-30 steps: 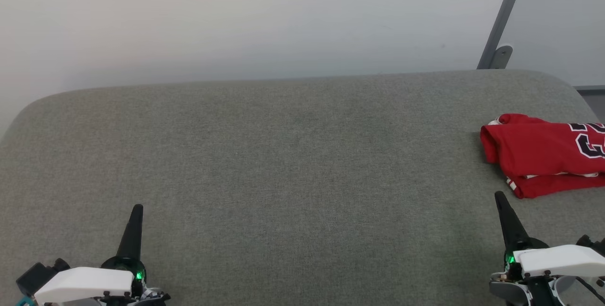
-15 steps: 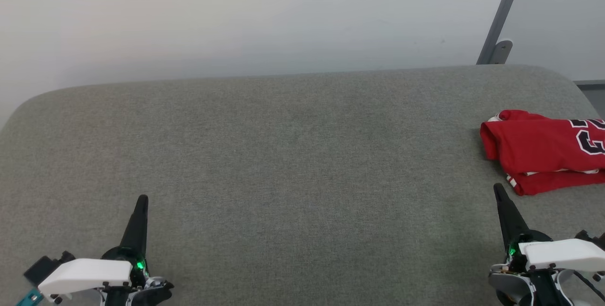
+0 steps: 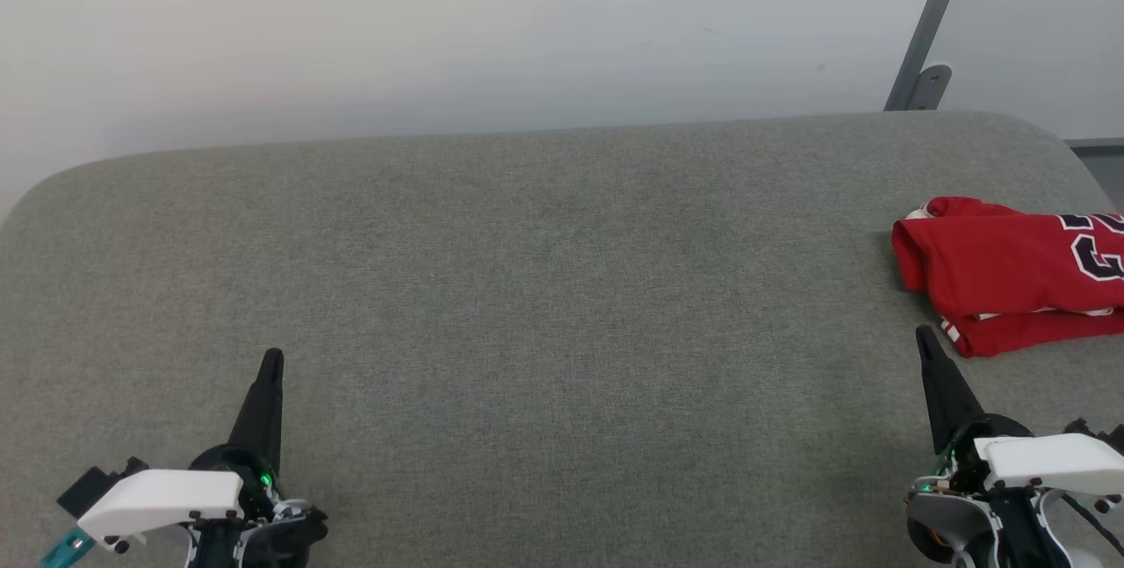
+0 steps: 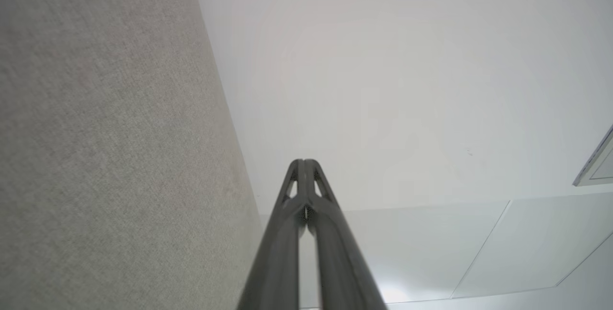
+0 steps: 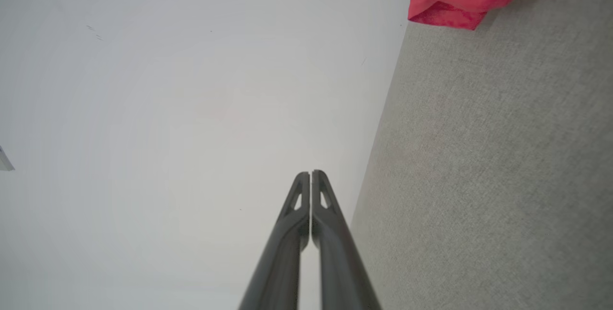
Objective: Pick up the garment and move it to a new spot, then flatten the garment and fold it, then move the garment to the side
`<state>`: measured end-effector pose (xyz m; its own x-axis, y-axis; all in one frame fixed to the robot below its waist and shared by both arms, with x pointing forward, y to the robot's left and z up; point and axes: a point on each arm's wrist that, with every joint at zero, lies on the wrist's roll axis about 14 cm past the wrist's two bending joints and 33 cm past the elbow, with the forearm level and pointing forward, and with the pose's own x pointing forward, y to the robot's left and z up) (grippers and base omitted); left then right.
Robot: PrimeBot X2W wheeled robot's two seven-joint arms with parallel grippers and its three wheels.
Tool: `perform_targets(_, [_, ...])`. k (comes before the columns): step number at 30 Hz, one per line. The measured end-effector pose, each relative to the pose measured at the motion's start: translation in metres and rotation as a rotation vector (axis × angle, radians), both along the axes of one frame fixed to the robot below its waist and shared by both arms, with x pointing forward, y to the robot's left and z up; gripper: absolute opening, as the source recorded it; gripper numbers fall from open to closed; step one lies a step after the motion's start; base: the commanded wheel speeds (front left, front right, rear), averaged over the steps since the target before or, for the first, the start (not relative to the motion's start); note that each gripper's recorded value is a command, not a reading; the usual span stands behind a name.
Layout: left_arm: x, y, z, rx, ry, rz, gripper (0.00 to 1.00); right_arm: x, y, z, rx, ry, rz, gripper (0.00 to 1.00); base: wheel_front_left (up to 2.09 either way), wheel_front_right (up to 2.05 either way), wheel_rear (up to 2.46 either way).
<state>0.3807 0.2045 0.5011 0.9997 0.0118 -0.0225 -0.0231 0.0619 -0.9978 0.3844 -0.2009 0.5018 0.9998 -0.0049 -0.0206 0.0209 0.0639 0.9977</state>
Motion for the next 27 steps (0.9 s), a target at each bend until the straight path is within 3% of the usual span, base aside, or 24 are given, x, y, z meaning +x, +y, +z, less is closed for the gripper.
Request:
perform_targets(10, [0.0064, -0.0046, 0.0019, -0.064, -0.009, -0.011, 0.00, 0.0030, 0.0003, 0.0020, 0.063, -0.010, 0.003, 0.00, 0.00, 0.00, 0.00])
perform_targets(27, [0.0070, -0.0050, 0.0028, -0.066, -0.011, -0.012, 0.00, 0.0040, 0.0005, 0.0037, 0.065, -0.015, 0.004, 0.00, 0.00, 0.00, 0.00])
